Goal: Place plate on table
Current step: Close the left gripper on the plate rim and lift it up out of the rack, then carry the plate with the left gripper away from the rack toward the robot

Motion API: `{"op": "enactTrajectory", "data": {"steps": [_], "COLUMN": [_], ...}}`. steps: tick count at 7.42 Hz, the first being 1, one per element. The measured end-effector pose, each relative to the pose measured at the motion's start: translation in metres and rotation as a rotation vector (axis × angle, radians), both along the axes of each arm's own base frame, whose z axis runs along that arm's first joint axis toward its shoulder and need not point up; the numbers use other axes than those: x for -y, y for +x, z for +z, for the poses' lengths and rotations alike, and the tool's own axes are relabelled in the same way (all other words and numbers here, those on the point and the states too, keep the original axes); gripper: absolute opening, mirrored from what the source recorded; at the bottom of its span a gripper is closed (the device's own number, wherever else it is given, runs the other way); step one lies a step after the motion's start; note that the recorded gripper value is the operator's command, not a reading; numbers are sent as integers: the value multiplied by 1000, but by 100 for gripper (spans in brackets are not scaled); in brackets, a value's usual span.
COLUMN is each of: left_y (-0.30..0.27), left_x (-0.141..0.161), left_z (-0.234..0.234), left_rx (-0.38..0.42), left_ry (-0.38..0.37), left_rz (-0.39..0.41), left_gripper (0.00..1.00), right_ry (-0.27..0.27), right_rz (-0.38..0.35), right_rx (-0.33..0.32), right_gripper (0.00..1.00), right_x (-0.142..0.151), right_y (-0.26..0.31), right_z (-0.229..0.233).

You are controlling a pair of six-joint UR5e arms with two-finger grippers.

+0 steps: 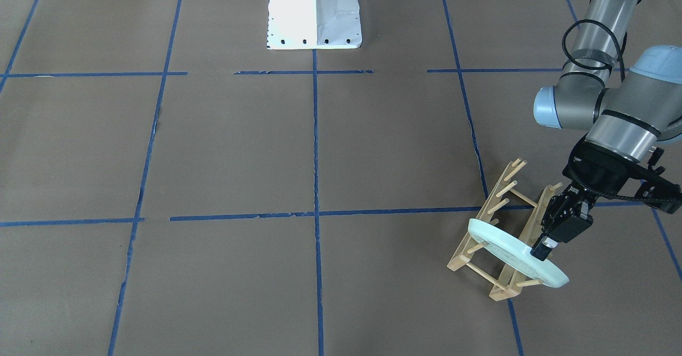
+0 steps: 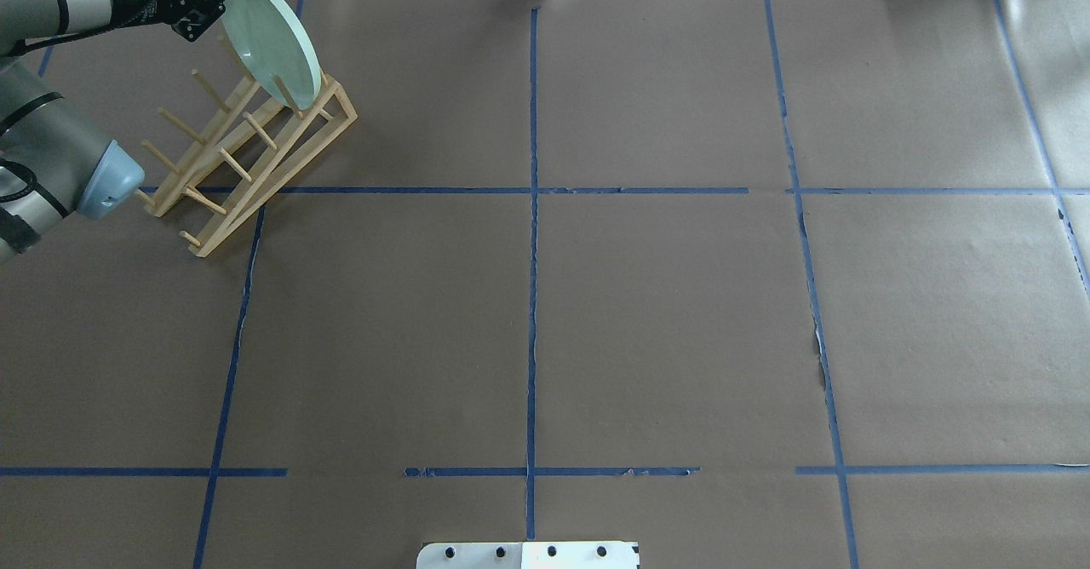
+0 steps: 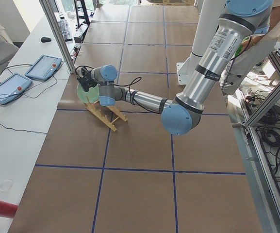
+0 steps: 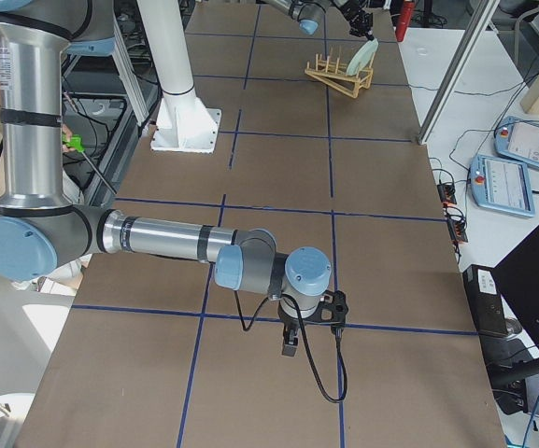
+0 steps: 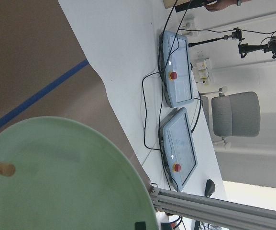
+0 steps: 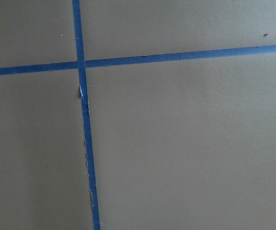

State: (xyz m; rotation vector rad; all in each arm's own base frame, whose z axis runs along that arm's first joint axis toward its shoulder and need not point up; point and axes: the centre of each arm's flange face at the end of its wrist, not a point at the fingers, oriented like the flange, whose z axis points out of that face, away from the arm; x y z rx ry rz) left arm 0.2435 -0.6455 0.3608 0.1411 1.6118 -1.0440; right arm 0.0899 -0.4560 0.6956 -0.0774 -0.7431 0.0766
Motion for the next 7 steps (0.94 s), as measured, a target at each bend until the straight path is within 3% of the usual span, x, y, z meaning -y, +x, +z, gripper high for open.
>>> {"op": "enactTrajectory", "data": {"steps": [3,7], "left_y": [-36,-69], "left_x": [-8,-49], "left_z": [-41,-132], "left_rx": [-14,-48], "left_ry": [20,54], "left_rz": [51,108], "left_gripper": [0,0], "right_ry": [1,1], "right_rz": [0,0], "right_rx": [0,0], "right_gripper": [100,100], "right_x": [0,0], "right_y": [0,0], "right_z": [0,0]}}
